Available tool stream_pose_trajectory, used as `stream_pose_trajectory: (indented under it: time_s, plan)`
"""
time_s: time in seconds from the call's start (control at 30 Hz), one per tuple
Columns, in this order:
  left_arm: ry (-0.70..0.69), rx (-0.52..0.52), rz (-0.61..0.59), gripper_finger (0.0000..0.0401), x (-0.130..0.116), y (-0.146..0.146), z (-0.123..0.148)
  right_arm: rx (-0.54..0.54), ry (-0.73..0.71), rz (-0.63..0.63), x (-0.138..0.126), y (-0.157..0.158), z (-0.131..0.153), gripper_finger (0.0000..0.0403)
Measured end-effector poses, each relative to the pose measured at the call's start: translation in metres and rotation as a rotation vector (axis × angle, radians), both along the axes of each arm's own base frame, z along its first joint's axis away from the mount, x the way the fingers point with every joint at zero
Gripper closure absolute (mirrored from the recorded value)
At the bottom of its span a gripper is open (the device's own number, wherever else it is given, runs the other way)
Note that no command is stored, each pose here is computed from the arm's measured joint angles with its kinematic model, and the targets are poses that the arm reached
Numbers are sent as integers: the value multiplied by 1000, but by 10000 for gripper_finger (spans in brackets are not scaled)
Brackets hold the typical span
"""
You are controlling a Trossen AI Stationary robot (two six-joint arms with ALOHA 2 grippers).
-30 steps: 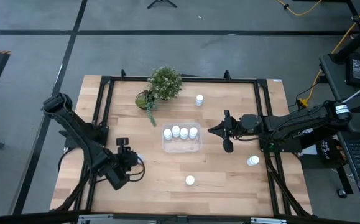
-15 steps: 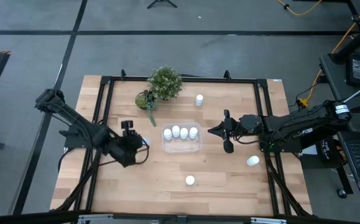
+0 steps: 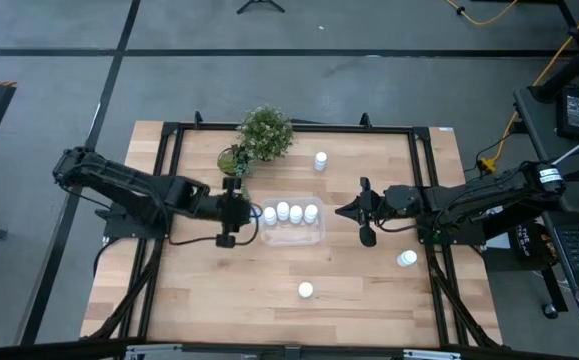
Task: Pick and place pill bottles into a basket
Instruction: Put the pill bottle into the bin
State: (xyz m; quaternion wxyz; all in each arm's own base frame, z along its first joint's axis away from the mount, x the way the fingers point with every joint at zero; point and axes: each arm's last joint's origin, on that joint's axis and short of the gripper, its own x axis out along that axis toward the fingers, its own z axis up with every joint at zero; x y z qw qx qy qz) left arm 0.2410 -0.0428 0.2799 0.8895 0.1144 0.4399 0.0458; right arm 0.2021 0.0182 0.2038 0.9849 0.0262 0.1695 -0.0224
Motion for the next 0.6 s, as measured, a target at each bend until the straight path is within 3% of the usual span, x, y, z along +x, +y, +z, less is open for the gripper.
stream_pose_trajectory:
  time_s: [0.27,0.43,0.6]
  plan:
    - [-39,-61,-28,249,8,19,3,0,11,-1,0,0,-1,391]
    - [-33,-67,-42,249,13,18,6,-85,0,15,0,-3,0,391]
    - [67,-40,-82,249,28,14,12,-133,-54,-10,3,-10,6,391]
